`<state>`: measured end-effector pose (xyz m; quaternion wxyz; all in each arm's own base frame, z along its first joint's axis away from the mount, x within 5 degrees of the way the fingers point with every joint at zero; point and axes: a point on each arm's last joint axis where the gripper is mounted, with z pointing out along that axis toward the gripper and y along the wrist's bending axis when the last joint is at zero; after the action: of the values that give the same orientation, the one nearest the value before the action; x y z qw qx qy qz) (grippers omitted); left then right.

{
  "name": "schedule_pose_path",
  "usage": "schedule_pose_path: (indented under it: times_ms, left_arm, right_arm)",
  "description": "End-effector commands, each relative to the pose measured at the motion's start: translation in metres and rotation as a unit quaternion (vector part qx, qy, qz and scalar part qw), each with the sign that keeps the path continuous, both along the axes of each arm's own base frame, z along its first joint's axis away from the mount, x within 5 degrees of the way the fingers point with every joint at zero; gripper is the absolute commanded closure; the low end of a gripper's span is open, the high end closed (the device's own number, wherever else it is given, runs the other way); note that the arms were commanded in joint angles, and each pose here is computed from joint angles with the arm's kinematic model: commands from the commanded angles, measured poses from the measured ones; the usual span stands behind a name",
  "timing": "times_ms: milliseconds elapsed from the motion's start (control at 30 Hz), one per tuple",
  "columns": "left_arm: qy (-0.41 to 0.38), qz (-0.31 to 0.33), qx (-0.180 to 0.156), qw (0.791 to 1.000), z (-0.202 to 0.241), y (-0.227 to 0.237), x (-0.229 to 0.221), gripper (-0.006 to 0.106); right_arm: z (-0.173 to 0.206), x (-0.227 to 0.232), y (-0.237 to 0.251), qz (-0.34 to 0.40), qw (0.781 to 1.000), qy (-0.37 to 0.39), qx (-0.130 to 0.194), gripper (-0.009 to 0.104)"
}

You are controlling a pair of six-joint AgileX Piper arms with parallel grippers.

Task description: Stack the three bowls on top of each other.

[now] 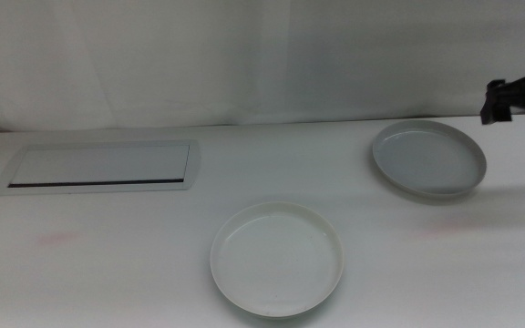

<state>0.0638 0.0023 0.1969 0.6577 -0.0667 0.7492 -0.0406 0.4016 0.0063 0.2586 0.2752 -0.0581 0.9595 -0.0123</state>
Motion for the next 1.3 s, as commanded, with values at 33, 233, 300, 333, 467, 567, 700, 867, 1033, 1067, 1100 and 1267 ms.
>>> schedule_pose_path:
  times_ms: [33,233,300,333,467,567,700,867,1033,1067,1100,1267]
  left_arm:
    - [0.015,-0.004,-0.002,1.000,-0.012,-0.001,0.000,0.103]
    - [0.015,-0.004,-0.002,1.000,-0.012,-0.001,0.000,0.103]
    - [0.015,-0.004,-0.002,1.000,-0.012,-0.001,0.000,0.103]
    - [0.015,-0.004,-0.002,1.000,-0.012,-0.001,0.000,0.103]
    - [0.015,-0.004,-0.002,1.000,-0.012,-0.001,0.000,0.103]
    - [0.015,-0.004,-0.002,1.000,-0.012,-0.001,0.000,0.103]
    - [0.015,-0.004,-0.002,1.000,-0.012,-0.001,0.000,0.103]
    - [0.015,-0.004,-0.002,1.000,-0.012,-0.001,0.000,0.103]
    - [0.015,-0.004,-0.002,1.000,-0.012,-0.001,0.000,0.103]
    - [0.015,-0.004,-0.002,1.000,-0.012,-0.001,0.000,0.103]
    - [0.015,-0.004,-0.002,1.000,-0.012,-0.001,0.000,0.103]
    - [0.015,-0.004,-0.002,1.000,-0.012,-0.001,0.000,0.103]
  right_arm:
    - [-0.021,0.015,-0.002,-0.001,1.000,0.004,0.003,-0.008]
    - [-0.055,0.035,-0.001,-0.001,1.000,0.020,0.002,-0.008]
    - [-0.061,0.041,-0.001,-0.005,1.000,0.024,0.005,-0.008]
    - [-0.065,0.044,-0.001,-0.005,1.000,0.027,0.005,-0.008]
    - [-0.081,0.049,-0.001,-0.008,0.999,0.039,0.007,-0.008]
    - [-0.093,0.050,-0.001,-0.009,0.999,0.053,0.007,-0.008]
    - [-0.105,0.052,-0.001,-0.010,0.998,0.062,0.007,-0.008]
    - [-0.116,0.052,-0.001,-0.011,0.997,0.076,0.007,-0.003]
    - [-0.120,0.052,-0.001,-0.014,0.996,0.082,0.009,0.024]
    - [-0.120,0.052,-0.001,-0.014,0.996,0.082,0.009,0.036]
    - [-0.120,0.052,-0.001,-0.014,0.996,0.082,0.009,0.048]
    - [-0.120,0.053,0.000,-0.021,0.996,0.080,0.019,0.097]
